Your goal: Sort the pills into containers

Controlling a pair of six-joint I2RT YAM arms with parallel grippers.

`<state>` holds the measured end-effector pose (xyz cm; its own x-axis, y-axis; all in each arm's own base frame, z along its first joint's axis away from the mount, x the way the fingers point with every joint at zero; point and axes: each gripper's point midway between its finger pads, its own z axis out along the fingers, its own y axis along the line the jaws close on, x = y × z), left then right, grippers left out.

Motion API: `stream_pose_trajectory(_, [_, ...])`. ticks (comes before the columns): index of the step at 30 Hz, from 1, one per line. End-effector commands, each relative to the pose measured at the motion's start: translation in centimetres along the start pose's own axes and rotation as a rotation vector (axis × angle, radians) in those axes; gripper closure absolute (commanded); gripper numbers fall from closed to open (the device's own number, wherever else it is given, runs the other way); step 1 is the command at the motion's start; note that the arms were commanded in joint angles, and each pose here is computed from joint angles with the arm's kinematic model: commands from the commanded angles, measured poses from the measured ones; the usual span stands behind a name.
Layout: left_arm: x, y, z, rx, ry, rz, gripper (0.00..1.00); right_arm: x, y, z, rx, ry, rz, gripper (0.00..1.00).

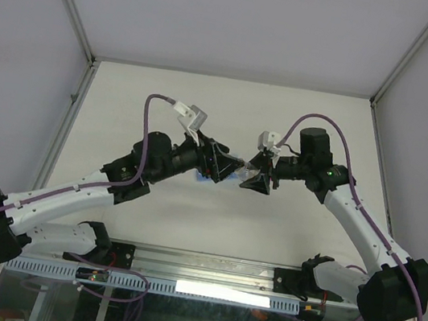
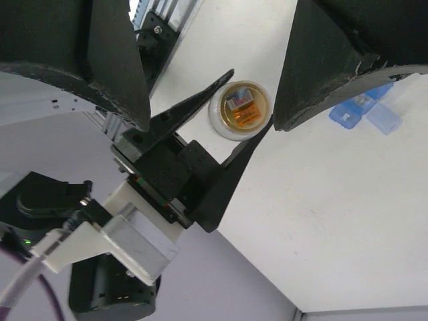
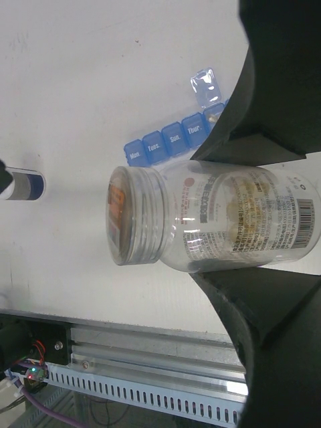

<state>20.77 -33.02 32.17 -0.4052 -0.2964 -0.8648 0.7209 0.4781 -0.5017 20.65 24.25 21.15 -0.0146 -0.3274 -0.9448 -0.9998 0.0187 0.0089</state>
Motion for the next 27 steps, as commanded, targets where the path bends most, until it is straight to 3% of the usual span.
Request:
stream_pose_trajectory(1, [0.3, 1.6, 1.0, -0.118, 0.033, 0.043, 0.26, -1.6, -0.7, -0.1, 0.007, -0.036, -0.061, 1.0])
stream_pose_trajectory(14, [2.1, 0.0, 3.0, -0.031, 0.13, 0.05, 0.41, -1.5, -0.7, 0.0, 0.007, -0.034, -0.061, 1.0])
stream_pose_trajectory(22, [3.2, -0.5, 3.0, 0.007, 0.188, 0.06, 0.59, -1.5, -0.7, -0.1, 0.009, -0.034, -0.061, 1.0])
stream_pose_trajectory(27, [3.8, -0.5, 2.8, 0.018, 0.222, 0.084, 0.62, -1.5, -0.7, -0.1, 0.008, -0.035, -0.062, 1.0])
